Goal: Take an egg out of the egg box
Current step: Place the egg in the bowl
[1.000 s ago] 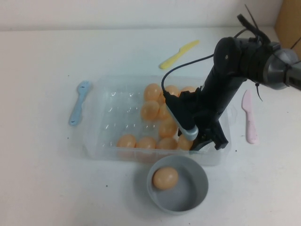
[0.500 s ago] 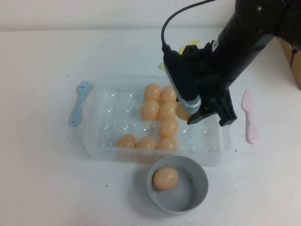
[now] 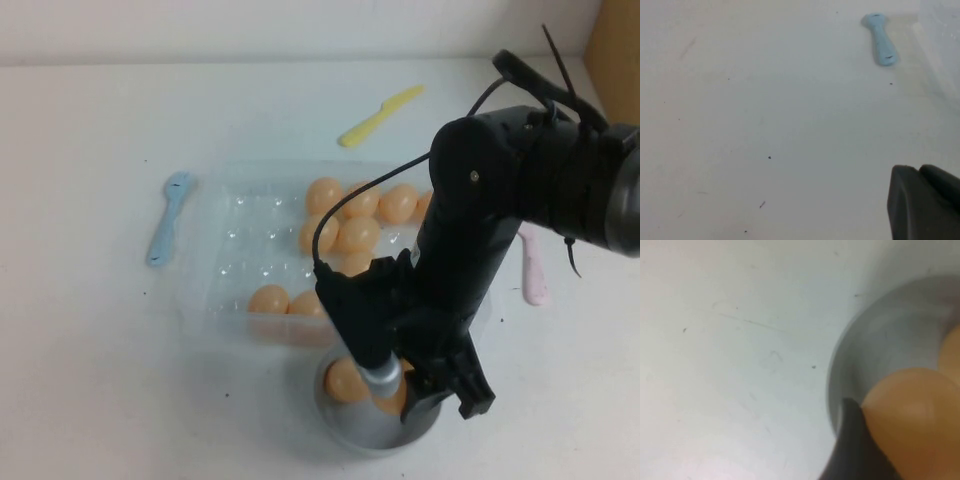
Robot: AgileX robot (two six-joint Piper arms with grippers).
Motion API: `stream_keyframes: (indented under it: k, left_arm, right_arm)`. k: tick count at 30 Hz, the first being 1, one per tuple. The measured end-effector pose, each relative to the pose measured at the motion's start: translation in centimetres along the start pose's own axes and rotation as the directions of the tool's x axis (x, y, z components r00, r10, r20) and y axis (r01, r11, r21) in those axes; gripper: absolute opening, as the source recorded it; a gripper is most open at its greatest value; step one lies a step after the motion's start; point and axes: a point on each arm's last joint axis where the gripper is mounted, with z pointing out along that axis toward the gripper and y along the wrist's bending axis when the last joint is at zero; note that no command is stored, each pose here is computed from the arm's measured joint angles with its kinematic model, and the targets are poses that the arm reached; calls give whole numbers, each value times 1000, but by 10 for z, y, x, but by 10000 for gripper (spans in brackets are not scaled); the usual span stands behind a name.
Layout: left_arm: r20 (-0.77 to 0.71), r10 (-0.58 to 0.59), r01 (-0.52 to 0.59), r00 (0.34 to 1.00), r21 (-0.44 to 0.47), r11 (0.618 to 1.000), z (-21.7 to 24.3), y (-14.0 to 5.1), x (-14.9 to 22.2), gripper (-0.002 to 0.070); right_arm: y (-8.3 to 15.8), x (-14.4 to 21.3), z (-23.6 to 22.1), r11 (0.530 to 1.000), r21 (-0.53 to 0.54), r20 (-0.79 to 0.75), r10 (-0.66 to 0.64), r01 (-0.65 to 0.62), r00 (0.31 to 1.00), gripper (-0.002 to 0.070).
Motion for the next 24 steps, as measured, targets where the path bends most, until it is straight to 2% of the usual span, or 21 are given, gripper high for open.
stream_keyframes:
  k: [6,9,15,24]
  left_arm:
    - [0,0,0,1000,0,1000,0,0,0,-3]
    - [0,0,0,1000,0,1000,0,0,0,-3]
    - [0,0,0,1000,0,1000,0,0,0,-4]
    - [0,0,0,1000,0,1000,0,0,0,-3]
  right_arm:
    - [-5,-1,3,999,48,12,17,-17,1000,368]
    - [-10,0,13,999,38,8,35,-35,999,368]
    - [-21,4,32,997,47,-7,66,-65,998,404]
    - [-18,4,22,989,79,-22,130,-128,991,404]
